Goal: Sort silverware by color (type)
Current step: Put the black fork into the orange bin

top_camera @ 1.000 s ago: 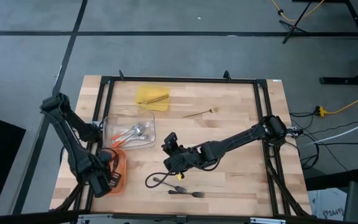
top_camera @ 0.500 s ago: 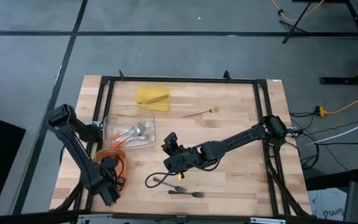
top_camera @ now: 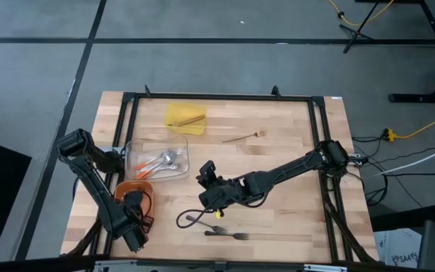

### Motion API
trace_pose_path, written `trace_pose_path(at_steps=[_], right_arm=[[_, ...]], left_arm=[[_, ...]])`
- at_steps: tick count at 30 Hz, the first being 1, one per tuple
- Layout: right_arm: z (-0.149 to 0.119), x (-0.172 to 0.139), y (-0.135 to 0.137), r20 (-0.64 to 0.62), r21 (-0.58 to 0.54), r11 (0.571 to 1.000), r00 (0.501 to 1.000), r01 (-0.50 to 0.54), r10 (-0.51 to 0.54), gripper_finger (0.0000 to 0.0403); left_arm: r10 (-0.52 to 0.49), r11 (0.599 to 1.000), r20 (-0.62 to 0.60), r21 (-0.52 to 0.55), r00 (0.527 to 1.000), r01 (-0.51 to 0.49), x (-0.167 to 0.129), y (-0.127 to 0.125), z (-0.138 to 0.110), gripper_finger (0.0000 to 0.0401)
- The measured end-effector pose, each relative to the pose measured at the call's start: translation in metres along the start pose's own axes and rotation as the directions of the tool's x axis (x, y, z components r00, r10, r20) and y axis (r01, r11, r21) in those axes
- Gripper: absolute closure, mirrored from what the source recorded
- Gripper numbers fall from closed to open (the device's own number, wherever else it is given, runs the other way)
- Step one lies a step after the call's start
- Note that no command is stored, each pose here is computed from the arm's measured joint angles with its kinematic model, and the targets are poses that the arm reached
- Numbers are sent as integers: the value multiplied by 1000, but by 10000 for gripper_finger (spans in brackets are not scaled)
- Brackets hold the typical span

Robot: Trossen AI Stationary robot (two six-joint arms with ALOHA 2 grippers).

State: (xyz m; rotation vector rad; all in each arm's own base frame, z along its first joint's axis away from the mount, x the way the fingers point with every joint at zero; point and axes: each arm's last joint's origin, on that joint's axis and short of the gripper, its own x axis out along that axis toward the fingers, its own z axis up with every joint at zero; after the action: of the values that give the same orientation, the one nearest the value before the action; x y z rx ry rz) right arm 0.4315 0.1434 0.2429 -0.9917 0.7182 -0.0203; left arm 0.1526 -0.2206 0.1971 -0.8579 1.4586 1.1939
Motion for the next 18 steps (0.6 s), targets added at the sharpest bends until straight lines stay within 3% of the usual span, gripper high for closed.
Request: trace_pose_path(at_steps=[18], right_arm=[[0, 0, 0, 0, 0, 1000, 1000, 0, 0, 317]], left_arm=[[-32, 998, -25, 58, 999, 33, 0, -3, -2, 380]])
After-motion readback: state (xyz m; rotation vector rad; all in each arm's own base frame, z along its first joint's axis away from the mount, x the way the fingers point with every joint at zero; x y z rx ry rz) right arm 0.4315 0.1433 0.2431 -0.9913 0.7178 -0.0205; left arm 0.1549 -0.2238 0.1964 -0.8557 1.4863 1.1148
